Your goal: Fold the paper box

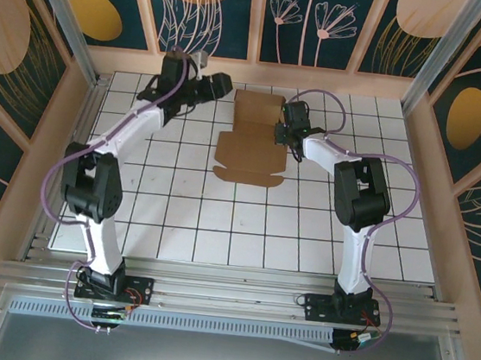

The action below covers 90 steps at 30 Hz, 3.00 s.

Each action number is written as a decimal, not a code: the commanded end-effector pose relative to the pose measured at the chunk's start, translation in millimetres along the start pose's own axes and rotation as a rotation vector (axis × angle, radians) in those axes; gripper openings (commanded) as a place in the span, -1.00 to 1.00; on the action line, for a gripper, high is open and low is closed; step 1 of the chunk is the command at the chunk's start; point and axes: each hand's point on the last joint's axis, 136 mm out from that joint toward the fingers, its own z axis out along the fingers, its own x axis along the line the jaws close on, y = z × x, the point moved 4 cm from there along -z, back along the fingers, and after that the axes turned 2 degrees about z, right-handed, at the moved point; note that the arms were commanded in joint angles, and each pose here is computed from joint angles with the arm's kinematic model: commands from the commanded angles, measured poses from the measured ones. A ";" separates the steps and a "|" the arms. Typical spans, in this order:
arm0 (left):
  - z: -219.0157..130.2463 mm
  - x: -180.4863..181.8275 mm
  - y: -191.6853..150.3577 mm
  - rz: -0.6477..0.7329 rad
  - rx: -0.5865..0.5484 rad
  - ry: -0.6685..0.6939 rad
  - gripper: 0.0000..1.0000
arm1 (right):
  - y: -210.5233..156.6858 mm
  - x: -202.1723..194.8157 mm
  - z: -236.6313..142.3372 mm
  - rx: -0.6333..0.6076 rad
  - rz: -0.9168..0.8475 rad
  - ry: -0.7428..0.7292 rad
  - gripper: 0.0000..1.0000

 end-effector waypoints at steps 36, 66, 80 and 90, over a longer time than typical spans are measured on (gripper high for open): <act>111.5 34.2 -59.8 -0.218 0.278 -0.196 0.04 | 24.3 35.3 13.2 -0.003 0.133 0.170 -0.64; 119.1 50.9 -61.2 -0.202 0.272 -0.095 0.10 | 44.4 -36.0 -106.6 -0.140 0.131 0.351 0.44; 117.8 49.2 -63.4 -0.194 0.289 -0.105 0.10 | 51.8 -75.0 -66.1 -0.444 -0.773 0.462 0.88; 115.6 42.9 -57.8 -0.170 0.294 -0.114 0.10 | 52.0 -54.0 -17.6 -0.362 -0.856 0.584 0.58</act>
